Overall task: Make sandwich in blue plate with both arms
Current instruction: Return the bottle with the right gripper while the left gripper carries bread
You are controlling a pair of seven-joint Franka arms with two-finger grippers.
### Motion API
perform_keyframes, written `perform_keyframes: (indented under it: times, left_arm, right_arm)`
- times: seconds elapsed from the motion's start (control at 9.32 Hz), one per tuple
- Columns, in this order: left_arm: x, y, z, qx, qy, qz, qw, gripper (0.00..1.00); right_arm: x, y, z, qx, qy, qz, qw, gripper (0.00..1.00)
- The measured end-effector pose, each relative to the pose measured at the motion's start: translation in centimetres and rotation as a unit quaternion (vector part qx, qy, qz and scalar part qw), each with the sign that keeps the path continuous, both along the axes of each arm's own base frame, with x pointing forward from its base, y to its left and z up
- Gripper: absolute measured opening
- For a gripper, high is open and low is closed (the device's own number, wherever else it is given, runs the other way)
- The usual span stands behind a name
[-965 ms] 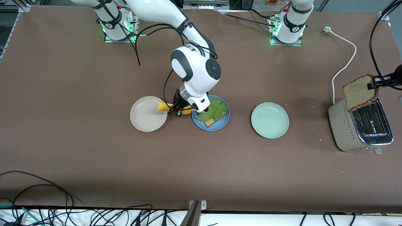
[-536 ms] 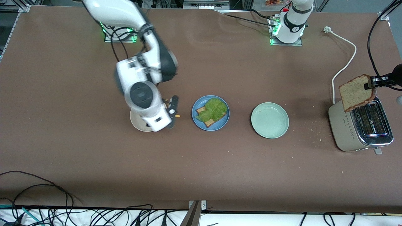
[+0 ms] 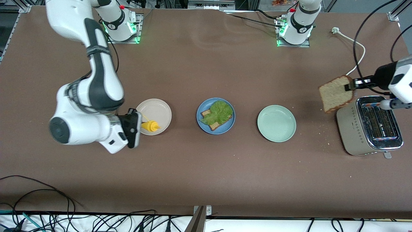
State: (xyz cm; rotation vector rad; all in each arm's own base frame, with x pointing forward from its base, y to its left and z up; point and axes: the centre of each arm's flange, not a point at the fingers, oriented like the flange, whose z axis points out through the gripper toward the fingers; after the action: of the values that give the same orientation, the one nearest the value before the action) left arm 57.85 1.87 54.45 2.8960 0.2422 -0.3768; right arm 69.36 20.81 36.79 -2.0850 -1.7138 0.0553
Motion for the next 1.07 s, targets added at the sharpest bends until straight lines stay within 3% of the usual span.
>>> perform_keyframes:
  times: [0.32, 0.54, 0.75, 1.07]
  left_arm:
    - [0.3, -5.8, -1.1, -0.040, 0.029, 0.015, 0.999, 0.08]
    - [1.0, -10.9, -3.0, -0.076, 0.051, 0.013, 0.996, 0.08]
    - [1.9, -14.7, -4.5, -0.102, 0.055, 0.029, 0.993, 0.08]
    - [3.5, -22.1, -7.9, -0.135, 0.049, 0.080, 0.986, 0.08]
  right_arm:
    - [0.7, -9.1, -1.8, 0.108, 0.021, 0.030, 0.993, 0.04]
    - [-0.3, -14.8, -4.5, 0.176, 0.026, 0.071, 0.981, 0.04]
    - [-2.3, -21.0, -9.3, 0.261, 0.006, 0.095, 0.961, 0.04]
    - [-6.2, -26.0, -16.9, 0.380, -0.048, 0.112, 0.917, 0.04]
